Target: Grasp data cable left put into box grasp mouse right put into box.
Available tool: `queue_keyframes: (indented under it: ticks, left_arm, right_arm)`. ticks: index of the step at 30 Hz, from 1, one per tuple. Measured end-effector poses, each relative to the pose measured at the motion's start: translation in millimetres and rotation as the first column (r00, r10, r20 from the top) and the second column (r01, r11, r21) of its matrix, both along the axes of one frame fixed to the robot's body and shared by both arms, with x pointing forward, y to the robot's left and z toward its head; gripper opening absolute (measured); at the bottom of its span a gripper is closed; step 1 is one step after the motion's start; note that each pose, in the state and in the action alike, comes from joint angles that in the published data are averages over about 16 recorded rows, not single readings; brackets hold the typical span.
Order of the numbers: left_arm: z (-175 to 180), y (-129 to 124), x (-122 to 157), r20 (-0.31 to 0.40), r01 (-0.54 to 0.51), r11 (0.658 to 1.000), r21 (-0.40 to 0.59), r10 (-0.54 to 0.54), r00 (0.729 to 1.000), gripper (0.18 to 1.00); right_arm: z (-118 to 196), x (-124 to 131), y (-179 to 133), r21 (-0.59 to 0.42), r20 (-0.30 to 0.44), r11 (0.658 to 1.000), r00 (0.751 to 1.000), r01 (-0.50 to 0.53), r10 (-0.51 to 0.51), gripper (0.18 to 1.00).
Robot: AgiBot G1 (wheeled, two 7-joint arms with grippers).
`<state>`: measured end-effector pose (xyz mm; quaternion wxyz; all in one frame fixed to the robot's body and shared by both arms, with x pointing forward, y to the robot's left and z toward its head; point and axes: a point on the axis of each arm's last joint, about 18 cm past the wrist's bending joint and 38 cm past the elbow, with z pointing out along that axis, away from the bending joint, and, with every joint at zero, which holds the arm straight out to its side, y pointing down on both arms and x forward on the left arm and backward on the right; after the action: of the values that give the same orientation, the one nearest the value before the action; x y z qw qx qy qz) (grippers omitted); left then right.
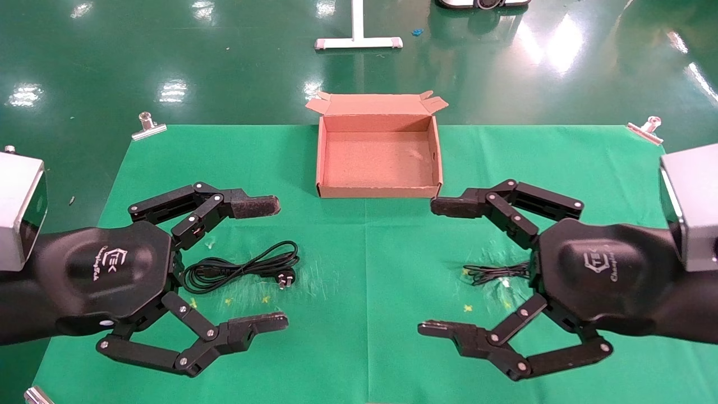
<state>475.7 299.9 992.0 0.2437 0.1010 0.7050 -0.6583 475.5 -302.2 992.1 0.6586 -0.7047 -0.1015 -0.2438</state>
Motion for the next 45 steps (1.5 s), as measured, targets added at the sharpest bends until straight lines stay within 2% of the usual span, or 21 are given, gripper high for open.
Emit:
queue_keyframes:
  ticks: [24, 28, 32, 35, 38, 45]
  left_arm:
    - [-0.5, 0.2, 0.3, 0.0, -0.002, 1.0, 0.003, 0.002, 1.0, 1.001]
    - [-5.8, 1.5, 4.8, -0.002, -0.032, 0.999, 0.038, 0.032, 0.999, 1.001]
    - [-16.5, 2.9, 15.8, -0.002, -0.097, 0.988, 0.122, 0.098, 0.995, 1.001]
    - [-26.8, 4.4, 29.0, 0.004, -0.165, 0.965, 0.206, 0.167, 0.986, 1.001]
    - [-37.9, 7.0, 46.7, 0.026, -0.246, 0.921, 0.302, 0.25, 0.968, 1.001]
    - [-55.9, 8.9, 97.6, 0.134, -0.441, 0.752, 0.491, 0.435, 0.891, 1.001]
  right_arm:
    - [-0.7, 0.4, -0.1, -0.004, 0.0, 1.0, 1.0, 0.003, -0.003, 1.001]
    - [-4.4, 3.6, -0.9, -0.031, 0.007, 0.999, 1.0, 0.026, -0.026, 1.001]
    - [-9.3, 9.4, -1.8, -0.067, 0.013, 0.996, 0.998, 0.063, -0.062, 1.001]
    - [-13.9, 14.9, -2.8, -0.097, 0.018, 0.991, 0.995, 0.096, -0.095, 1.001]
    - [-18.8, 20.6, -4.0, -0.127, 0.024, 0.983, 0.991, 0.13, -0.128, 1.001]
    - [-26.7, 29.2, -6.8, -0.161, 0.022, 0.97, 0.984, 0.18, -0.179, 1.001]
